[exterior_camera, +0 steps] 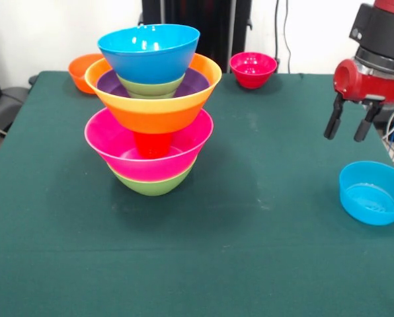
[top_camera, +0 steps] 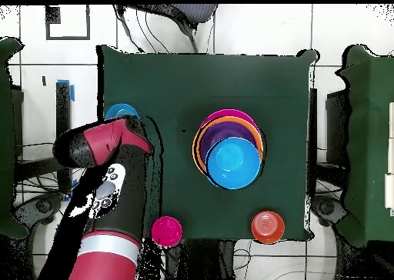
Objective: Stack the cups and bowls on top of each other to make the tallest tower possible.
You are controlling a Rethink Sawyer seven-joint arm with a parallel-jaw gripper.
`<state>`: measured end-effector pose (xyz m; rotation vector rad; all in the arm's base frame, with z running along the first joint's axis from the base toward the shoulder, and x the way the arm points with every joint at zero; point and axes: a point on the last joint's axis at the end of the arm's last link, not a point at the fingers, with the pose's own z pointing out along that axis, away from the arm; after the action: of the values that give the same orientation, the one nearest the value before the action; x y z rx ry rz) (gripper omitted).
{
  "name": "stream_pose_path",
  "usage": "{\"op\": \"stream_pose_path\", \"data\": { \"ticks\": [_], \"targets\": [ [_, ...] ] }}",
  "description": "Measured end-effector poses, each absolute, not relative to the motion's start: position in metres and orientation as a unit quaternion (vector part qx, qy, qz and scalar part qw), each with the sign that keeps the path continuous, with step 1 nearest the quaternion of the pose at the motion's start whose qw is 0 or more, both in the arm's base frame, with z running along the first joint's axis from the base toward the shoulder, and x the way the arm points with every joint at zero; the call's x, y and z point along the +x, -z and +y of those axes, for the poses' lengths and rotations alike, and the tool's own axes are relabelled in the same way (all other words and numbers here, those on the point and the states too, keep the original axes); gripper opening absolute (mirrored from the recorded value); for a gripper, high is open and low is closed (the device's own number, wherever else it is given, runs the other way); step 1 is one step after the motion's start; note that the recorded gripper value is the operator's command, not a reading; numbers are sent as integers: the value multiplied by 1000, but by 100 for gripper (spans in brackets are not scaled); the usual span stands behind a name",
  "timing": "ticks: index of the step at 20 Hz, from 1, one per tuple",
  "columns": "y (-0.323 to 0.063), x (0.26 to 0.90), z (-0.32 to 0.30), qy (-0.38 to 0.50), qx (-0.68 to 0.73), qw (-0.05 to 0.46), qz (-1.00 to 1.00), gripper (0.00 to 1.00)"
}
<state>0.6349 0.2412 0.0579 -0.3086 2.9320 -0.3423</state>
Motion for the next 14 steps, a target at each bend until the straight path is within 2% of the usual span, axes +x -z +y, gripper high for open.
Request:
{"op": "stream_pose_path", "data": {
  "ticks": [7,14],
  "targets": [
    [-28,628,248,113,-120,105,981,100],
    [-16,639,249,96,-122,161,975,100]
  ]
}}
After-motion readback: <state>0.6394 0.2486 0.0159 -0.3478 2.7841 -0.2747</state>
